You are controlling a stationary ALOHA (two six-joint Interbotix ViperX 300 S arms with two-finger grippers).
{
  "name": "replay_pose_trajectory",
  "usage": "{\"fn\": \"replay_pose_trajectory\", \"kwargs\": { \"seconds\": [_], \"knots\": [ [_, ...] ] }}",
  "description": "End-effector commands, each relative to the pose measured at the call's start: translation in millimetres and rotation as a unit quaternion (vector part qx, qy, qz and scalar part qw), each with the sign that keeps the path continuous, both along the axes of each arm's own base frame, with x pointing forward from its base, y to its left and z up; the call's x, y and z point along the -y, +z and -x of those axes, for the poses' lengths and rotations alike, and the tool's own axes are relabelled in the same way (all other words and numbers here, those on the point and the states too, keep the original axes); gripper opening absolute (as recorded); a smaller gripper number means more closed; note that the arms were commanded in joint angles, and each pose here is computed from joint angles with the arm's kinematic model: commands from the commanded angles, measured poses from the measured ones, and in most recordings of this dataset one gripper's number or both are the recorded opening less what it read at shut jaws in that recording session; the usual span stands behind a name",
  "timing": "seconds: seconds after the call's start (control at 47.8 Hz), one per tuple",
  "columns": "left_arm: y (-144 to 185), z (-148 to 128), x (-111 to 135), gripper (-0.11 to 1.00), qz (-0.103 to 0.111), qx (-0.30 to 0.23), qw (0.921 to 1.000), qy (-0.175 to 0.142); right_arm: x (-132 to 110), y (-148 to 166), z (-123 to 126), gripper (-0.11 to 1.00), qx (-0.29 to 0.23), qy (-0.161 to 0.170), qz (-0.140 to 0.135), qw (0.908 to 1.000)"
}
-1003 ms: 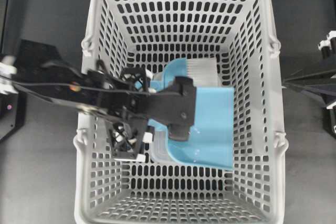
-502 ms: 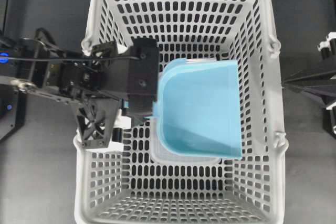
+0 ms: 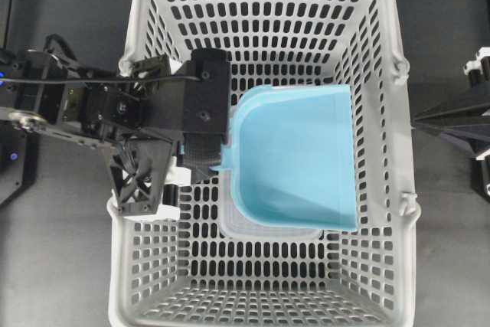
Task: Pick up the dustpan from the shopping basket with the left arm.
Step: 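Hold the raised dustpan steady in the left gripper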
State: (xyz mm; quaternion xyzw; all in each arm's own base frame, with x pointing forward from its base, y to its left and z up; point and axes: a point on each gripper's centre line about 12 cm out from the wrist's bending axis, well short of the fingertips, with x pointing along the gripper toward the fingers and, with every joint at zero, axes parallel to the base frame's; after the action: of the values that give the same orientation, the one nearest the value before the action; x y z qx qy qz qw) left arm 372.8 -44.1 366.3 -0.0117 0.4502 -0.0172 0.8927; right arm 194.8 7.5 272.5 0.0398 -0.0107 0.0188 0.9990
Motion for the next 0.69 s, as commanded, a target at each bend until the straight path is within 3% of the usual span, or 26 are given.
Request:
{"fn": "replay_pose_trajectory", "kwargs": {
  "seconds": [0.0,0.669],
  "knots": [
    [13.5,1.1,-2.2,0.3,0.001,0.017,0.9999,0.003,-0.5,3.0,-1.2,-0.01,0.005,0.001,-0.002,1.0],
    [10.5,2.4,-1.2,0.3,0.0,0.009,1.0,0.001,-0.5,3.3,-1.0,-0.01,0.005,0.001,-0.009,0.9999]
  ]
}}
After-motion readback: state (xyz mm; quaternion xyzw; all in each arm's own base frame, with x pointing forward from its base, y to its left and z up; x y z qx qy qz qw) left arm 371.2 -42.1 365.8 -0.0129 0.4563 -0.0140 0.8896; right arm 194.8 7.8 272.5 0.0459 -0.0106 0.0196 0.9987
